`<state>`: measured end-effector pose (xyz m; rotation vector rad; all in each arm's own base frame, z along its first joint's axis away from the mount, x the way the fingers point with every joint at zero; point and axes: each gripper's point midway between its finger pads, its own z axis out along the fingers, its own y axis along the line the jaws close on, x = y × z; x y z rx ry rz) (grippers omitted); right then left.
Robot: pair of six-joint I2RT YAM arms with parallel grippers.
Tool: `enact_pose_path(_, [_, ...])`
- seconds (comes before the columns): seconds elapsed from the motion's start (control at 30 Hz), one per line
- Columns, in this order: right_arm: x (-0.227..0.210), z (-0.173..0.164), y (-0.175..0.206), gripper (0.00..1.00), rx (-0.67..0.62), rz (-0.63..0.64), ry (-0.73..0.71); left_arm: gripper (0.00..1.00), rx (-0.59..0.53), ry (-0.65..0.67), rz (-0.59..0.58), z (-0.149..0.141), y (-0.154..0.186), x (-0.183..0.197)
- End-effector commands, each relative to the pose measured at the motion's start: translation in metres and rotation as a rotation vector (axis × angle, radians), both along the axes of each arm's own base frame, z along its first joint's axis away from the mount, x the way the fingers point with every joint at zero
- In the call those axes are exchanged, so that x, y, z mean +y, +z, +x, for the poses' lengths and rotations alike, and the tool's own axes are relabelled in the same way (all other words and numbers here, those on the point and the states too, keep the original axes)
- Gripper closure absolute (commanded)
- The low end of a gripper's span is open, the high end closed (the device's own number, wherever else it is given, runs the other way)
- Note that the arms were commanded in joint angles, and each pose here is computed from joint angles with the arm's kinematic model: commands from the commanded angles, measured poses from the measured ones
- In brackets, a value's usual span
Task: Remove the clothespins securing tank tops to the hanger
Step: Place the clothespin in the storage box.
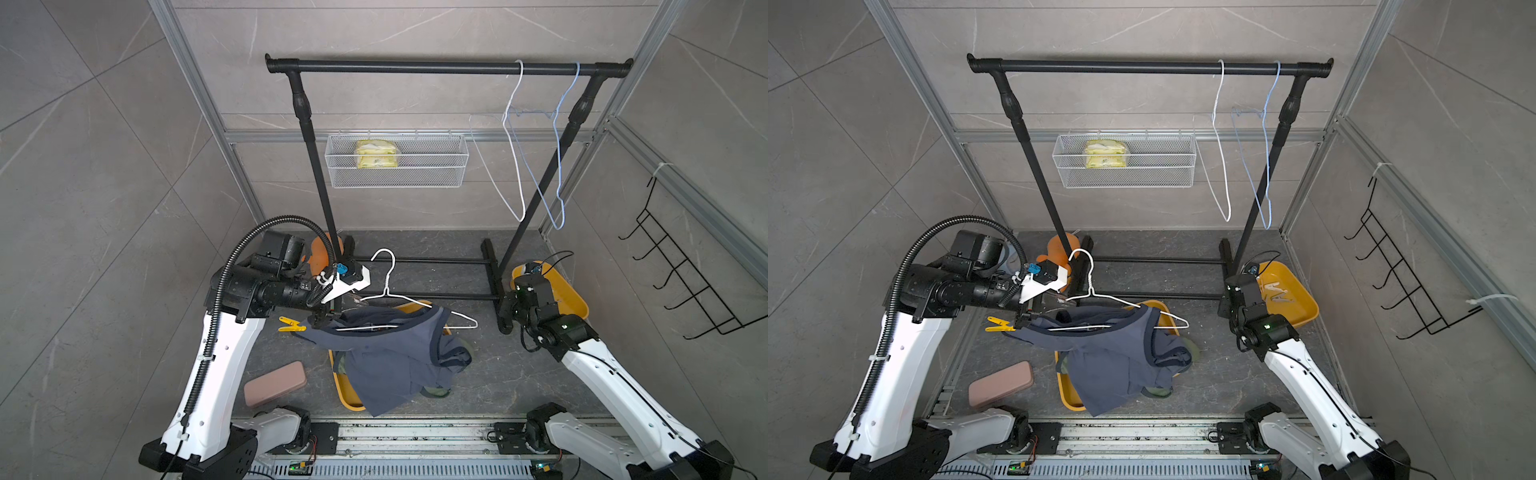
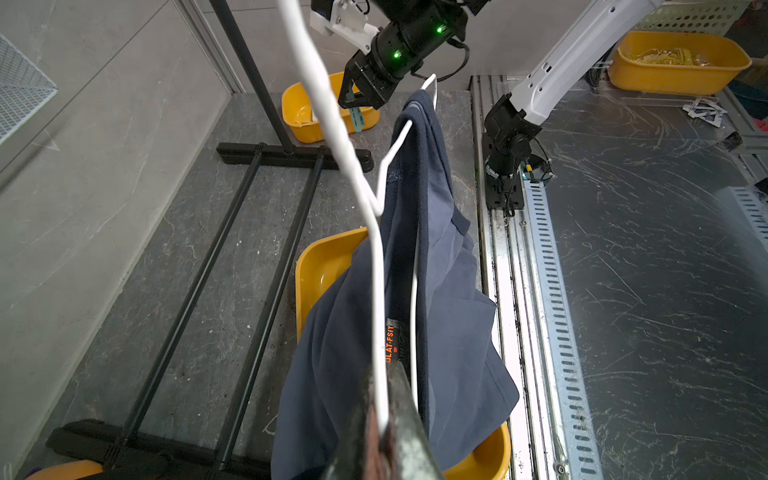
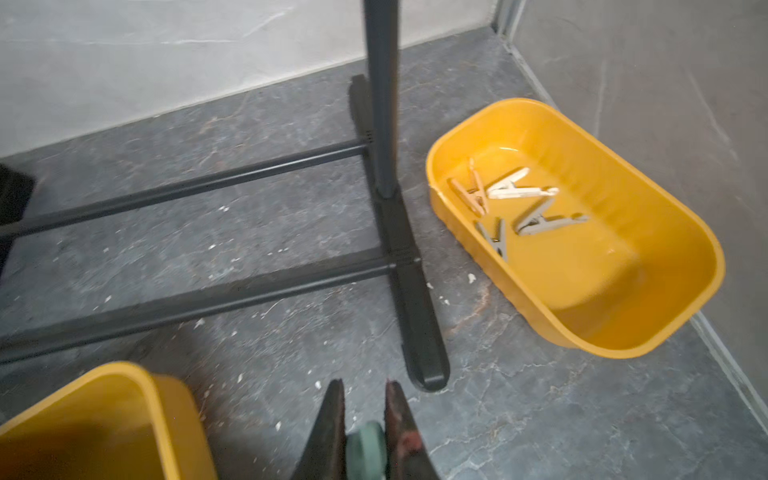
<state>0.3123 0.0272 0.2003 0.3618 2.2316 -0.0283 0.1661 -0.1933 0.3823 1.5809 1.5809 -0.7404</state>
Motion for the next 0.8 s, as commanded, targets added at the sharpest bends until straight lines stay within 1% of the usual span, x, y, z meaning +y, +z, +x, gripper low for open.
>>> enact_pose_path(0.0, [-0.026, 0.023, -0.006, 1.0, -0.037, 0.062, -0.113, 1.0, -0.02, -0.039, -0.062, -0.005, 0.012, -0.006])
enact_pose_path(0.1, [-0.058, 0.041, -0.011, 1.0, -0.032, 0.087, -0.208, 1.0, -0.014, -0.047, -0.069, -0.005, 0.011, -0.008])
enact_pose_path(0.2, [-0.09, 0.056, -0.009, 1.0, -0.062, 0.118, -0.287, 1.0, -0.014, -0.048, -0.068, -0.004, 0.011, -0.008])
enact_pose_path(0.27, [-0.111, 0.07, -0.015, 1.0, -0.043, 0.146, -0.324, 1.0, -0.006, -0.054, -0.069, -0.004, 0.009, -0.009])
enact_pose_path(0.33, [-0.129, 0.08, -0.02, 1.0, -0.031, 0.151, -0.364, 1.0, -0.003, -0.058, -0.069, -0.002, 0.008, -0.01])
enact_pose_path(0.47, [-0.158, 0.094, -0.021, 1.0, -0.07, 0.134, -0.43, 1.0, 0.005, -0.062, -0.068, -0.001, 0.006, -0.011])
enact_pose_path(0.6, [-0.166, 0.11, -0.044, 1.0, 0.016, 0.154, -0.427, 1.0, 0.017, -0.066, -0.071, -0.001, 0.004, -0.012])
enact_pose_path(0.77, [-0.171, 0.115, -0.078, 0.91, 0.089, 0.16, -0.432, 1.0, 0.032, -0.066, -0.075, 0.003, 0.002, -0.014])
